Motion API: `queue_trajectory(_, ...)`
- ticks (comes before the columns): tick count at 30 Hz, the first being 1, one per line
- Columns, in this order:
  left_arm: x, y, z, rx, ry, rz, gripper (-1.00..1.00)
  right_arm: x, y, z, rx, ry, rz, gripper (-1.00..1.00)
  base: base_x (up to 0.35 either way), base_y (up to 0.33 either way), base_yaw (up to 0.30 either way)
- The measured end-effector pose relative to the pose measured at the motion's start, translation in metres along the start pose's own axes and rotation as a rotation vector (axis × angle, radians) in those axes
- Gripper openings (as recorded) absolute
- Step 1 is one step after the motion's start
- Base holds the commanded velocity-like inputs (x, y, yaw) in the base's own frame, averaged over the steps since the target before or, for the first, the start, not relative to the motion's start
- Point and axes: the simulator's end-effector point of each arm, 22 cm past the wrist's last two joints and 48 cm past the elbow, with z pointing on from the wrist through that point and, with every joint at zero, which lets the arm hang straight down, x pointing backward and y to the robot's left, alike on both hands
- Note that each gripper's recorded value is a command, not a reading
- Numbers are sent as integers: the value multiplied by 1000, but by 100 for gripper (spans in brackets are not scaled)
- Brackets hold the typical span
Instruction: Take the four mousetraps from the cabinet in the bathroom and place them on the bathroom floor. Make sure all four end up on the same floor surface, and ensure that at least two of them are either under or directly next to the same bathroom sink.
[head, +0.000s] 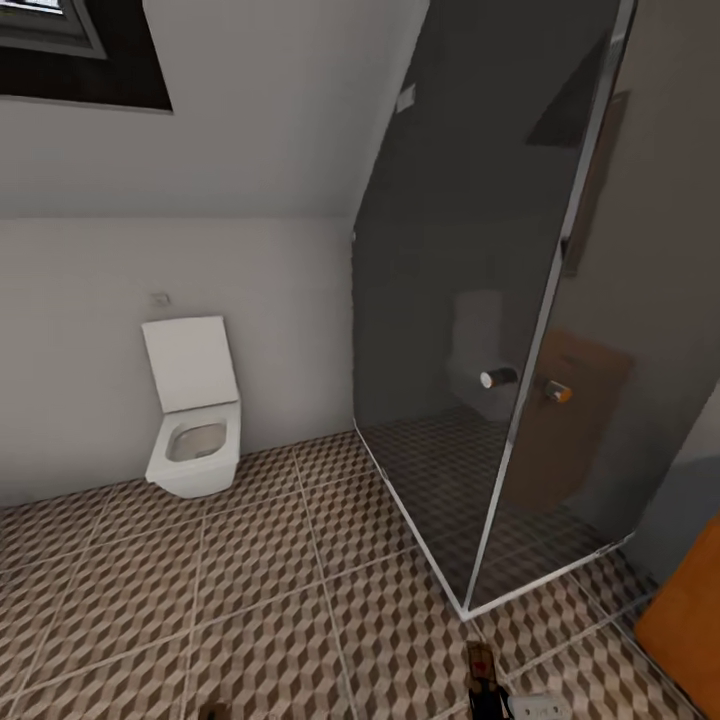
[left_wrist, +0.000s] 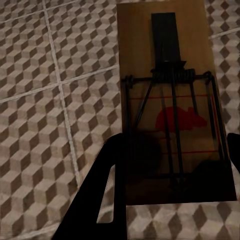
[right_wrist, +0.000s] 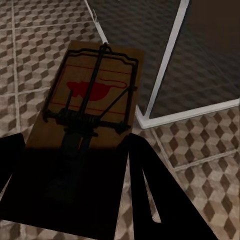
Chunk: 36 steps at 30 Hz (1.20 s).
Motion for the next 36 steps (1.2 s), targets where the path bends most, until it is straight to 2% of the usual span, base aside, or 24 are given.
queue_trajectory(31,0,0,0,0,0,0,-100,0,0,0,-1,1,0,-100,0,0,251)
queue_trajectory(36,0,0,0,0,0,0,-100,7,1,-2,-2,16,1,-100,0,0,251)
